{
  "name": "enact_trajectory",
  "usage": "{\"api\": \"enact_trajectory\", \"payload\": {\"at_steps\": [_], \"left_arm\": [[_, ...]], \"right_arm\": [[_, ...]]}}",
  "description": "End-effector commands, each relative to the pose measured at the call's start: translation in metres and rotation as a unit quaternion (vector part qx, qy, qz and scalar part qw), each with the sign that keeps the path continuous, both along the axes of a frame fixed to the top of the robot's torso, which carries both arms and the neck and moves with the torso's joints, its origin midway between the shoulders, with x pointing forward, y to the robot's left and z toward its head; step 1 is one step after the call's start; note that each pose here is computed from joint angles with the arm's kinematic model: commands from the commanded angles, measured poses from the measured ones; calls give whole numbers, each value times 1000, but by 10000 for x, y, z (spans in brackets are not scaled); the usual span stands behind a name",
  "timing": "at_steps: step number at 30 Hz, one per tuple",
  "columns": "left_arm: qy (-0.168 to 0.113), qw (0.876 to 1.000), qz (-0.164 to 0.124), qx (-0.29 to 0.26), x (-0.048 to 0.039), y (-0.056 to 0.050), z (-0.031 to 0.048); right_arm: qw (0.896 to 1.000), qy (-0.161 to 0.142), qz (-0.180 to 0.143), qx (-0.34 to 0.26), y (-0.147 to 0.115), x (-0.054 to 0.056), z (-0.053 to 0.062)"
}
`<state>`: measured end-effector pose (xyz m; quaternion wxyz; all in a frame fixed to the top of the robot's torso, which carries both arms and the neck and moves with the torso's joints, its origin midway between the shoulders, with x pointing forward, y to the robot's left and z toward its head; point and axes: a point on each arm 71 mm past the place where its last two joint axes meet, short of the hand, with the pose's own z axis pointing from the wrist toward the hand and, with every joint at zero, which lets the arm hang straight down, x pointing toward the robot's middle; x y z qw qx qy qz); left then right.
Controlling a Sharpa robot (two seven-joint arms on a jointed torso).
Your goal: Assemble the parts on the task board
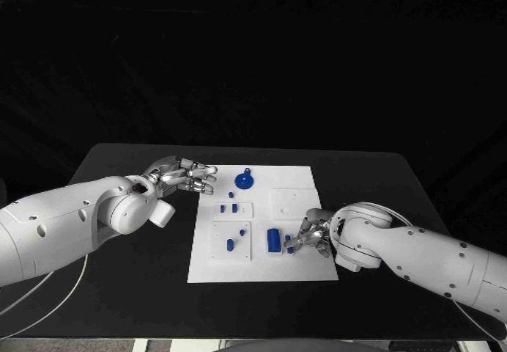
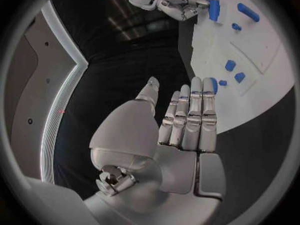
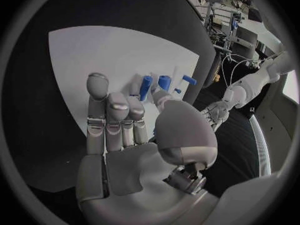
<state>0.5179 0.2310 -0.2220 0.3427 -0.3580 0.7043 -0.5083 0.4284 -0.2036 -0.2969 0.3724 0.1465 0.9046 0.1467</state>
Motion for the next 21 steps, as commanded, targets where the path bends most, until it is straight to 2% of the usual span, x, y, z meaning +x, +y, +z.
{"api": "enact_trajectory", "payload": {"at_steps": [1, 10, 21], "left_arm": [[1, 1000, -8, -2, -11, -17, -3], [1, 1000, -8, -2, -12, -15, -4], [2, 1000, -8, -1, -14, -14, -8]], "right_arm": [[1000, 5, 11, 16, -5, -38, -16], [999, 9, 11, 33, -62, -96, -27], [999, 16, 11, 33, -131, -112, -52]]}}
